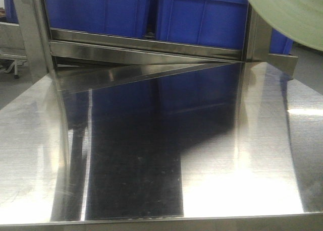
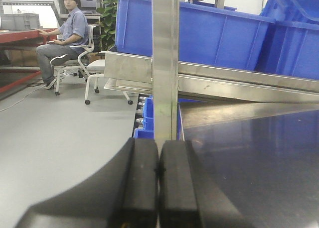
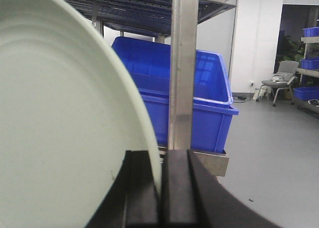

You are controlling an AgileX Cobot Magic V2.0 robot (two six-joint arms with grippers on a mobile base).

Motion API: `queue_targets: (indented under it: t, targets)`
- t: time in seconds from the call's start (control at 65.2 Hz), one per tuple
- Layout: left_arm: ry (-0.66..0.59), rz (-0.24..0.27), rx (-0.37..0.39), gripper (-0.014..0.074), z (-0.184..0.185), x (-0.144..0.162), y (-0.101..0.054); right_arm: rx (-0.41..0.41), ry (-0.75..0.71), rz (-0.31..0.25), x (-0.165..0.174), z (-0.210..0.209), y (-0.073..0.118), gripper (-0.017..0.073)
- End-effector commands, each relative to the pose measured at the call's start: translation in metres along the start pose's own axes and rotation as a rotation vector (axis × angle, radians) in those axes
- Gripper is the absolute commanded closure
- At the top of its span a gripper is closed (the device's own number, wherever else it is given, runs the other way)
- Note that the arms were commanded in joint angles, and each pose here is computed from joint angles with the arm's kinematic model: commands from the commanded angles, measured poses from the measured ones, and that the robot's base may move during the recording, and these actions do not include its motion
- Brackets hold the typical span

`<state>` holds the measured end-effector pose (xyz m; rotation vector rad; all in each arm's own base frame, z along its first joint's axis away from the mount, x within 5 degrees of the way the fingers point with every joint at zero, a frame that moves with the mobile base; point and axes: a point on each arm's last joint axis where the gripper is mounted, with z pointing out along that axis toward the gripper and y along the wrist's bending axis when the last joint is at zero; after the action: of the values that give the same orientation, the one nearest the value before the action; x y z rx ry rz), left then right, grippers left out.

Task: Place green plate on second shelf with right arm
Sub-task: 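Raise the held plate high beside the robot with the right gripper, then drive the base away from the table holding the plate in the right gripper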

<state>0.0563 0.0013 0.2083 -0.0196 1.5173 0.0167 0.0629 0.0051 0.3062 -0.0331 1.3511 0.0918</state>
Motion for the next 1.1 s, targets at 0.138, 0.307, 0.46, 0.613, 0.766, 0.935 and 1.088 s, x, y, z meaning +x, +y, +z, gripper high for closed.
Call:
queue_targets:
  t: [0.138,0.307,0.46,0.613,0.766,0.935,1.088]
  targets:
    - [-0.068,-0.006,0.002,0.0463,-0.0006,0.0044,0.0000,-0.016,-0.132,0.019,-0.0200,-0.0005,0.0017,0.0506]
    - [-0.068,-0.006,0.002,0.0463,-0.0006,0.0044,0.0000,-0.016,-0.132,0.019,-0.0200,-0.0005,0.0017,0.0506]
    - [-0.068,-0.006,0.002,0.0463,-0.0006,0.0044,0.0000,-0.016,-0.132,0.019,-0.0200,-0.0005,0.0017,0.0506]
    - [-0.068,-0.006,0.002,0.0463,-0.0006,0.0044,0.0000,-0.016,-0.131,0.019,-0.0199,-0.0005,0.0017,0.0506]
    - [-0.068,-0.006,0.002,0.0463,-0.0006,0.0044,0.0000,-0.016,-0.131,0.019,-0.0199,-0.0005,0.0017,0.0506]
    - [-0.068,-0.006,0.002,0.0463,-0.0006,0.0044,0.0000,-0.016,-0.131,0.019,-0.0199,-0.0005,0.0017,0.0506]
    - [-0.068,-0.006,0.002,0.0463,-0.0006,0.0044,0.0000,-0.016,-0.131,0.019,-0.0199,-0.0005,0.0017,0.0506]
